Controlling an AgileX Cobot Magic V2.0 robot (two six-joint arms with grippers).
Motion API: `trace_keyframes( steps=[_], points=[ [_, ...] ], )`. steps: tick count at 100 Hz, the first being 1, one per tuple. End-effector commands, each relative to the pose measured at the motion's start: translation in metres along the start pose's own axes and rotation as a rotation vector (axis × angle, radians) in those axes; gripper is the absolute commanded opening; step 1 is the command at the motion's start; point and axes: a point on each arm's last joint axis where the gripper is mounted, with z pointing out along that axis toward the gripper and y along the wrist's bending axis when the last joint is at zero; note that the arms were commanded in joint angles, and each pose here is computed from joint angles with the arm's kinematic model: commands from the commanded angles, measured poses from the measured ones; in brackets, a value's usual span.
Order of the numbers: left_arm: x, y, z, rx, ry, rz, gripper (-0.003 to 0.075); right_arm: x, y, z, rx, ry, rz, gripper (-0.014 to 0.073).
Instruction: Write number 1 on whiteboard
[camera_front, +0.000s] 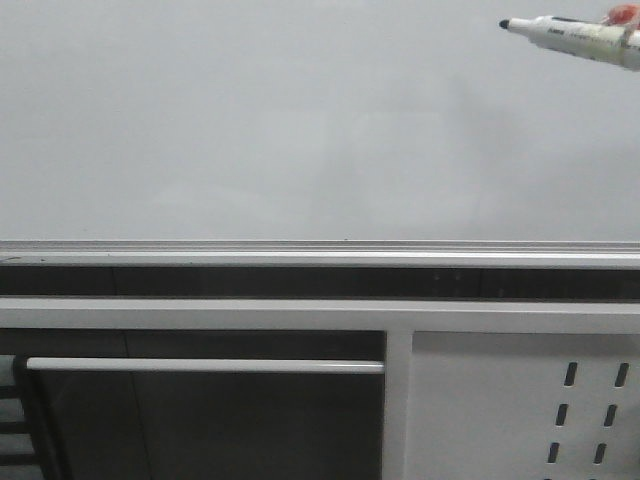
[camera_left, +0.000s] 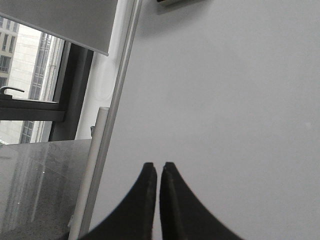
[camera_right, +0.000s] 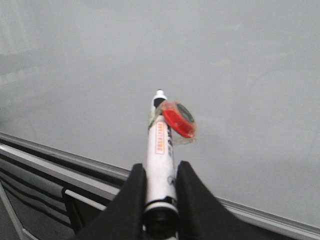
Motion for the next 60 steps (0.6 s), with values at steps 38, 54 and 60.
trace_keyframes(
  steps=[38,54,60],
  points=[
    [-0.011,-0.004,0.001,0.032,-0.049,0.013,-0.0018,-0.011,0.006,0.015,-0.058,-0.144,-0.087,-0.005],
    [-0.011,-0.004,0.001,0.032,-0.049,0.013,-0.0018,-0.01,0.006,0.016,-0.057,-0.135,-0.087,-0.005],
    [-0.011,-0.004,0.001,0.032,-0.049,0.013,-0.0018,-0.01,0.006,0.016,-0.057,-0.14,-0.087,-0.005]
  ],
)
